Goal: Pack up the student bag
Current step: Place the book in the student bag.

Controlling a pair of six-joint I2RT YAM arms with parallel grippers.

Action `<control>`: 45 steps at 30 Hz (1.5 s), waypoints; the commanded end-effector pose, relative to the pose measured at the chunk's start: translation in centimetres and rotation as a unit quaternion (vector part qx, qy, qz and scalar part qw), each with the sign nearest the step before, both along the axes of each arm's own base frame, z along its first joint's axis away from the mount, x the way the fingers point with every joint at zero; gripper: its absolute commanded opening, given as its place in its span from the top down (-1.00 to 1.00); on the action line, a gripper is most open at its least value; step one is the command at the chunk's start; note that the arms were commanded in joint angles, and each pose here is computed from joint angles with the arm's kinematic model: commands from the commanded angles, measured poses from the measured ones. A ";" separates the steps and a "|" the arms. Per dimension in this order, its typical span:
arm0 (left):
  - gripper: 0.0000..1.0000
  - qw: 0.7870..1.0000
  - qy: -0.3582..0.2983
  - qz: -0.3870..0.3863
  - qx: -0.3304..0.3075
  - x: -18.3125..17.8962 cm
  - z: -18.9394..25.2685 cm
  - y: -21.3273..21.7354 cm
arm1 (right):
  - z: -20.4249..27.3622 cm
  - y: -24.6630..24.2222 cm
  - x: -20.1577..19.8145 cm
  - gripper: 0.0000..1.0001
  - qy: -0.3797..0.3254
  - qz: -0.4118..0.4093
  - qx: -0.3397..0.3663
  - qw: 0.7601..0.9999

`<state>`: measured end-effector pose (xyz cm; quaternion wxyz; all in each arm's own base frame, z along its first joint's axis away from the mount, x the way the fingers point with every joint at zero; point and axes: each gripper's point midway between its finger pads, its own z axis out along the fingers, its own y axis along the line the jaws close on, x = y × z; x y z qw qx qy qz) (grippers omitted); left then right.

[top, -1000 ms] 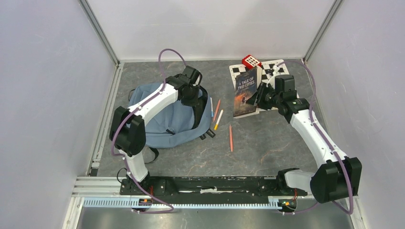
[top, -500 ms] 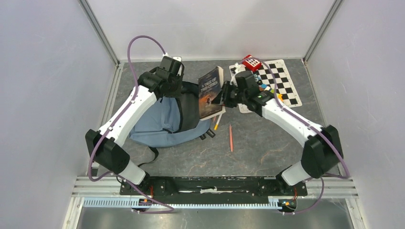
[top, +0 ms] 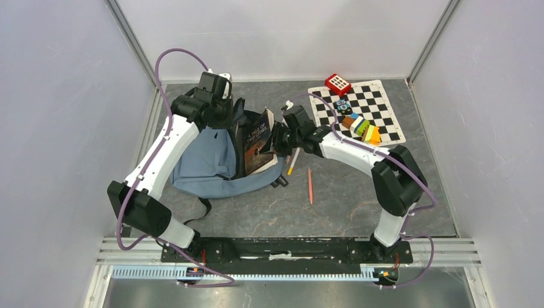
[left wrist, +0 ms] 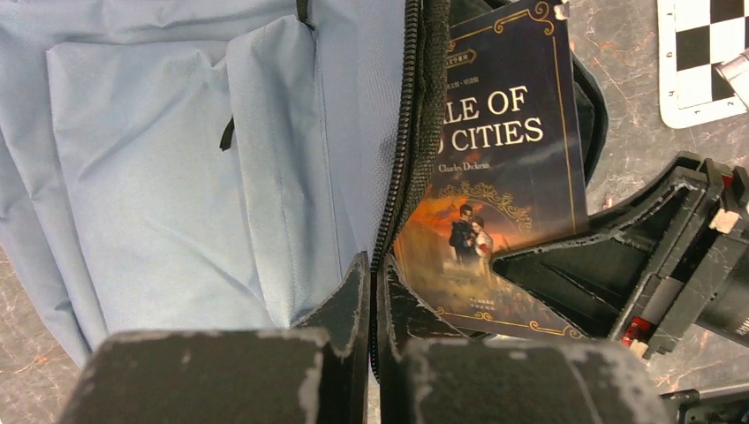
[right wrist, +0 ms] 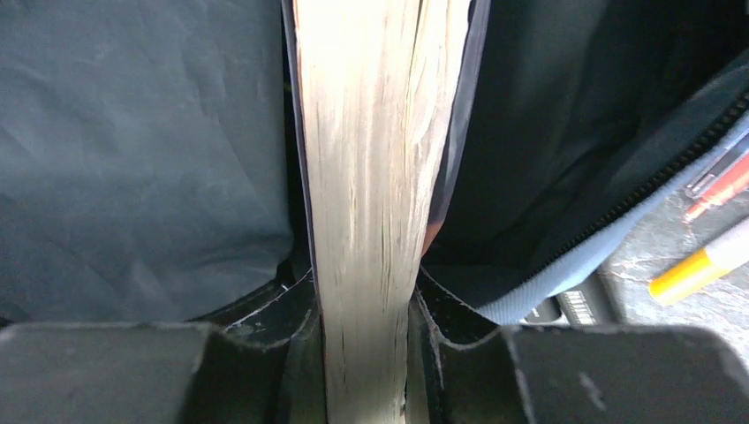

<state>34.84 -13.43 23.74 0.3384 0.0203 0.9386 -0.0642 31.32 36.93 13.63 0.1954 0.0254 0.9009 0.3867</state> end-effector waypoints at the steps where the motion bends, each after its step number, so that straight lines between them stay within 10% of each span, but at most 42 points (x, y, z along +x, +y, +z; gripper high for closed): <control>1: 0.96 0.998 -0.034 -0.033 -0.034 0.1 2.9 -0.5 | 10.7 4.2 3.4 1.00 -0.101 -0.006 0.152 0.983; 13: 0.96 0.995 -0.038 -0.034 -0.080 0.6 4.5 -0.6 | 11.1 9.4 3.3 1.00 -0.068 0.036 0.217 0.973; 35: 0.96 0.990 -0.037 -0.063 -0.123 1.6 5.3 -2.8 | 1.9 15.1 7.9 0.99 -0.098 0.055 0.116 0.987; 45: 0.96 0.989 -0.028 -0.067 -0.127 2.1 4.3 -3.2 | -3.3 18.7 4.7 0.61 -0.077 0.112 0.089 0.987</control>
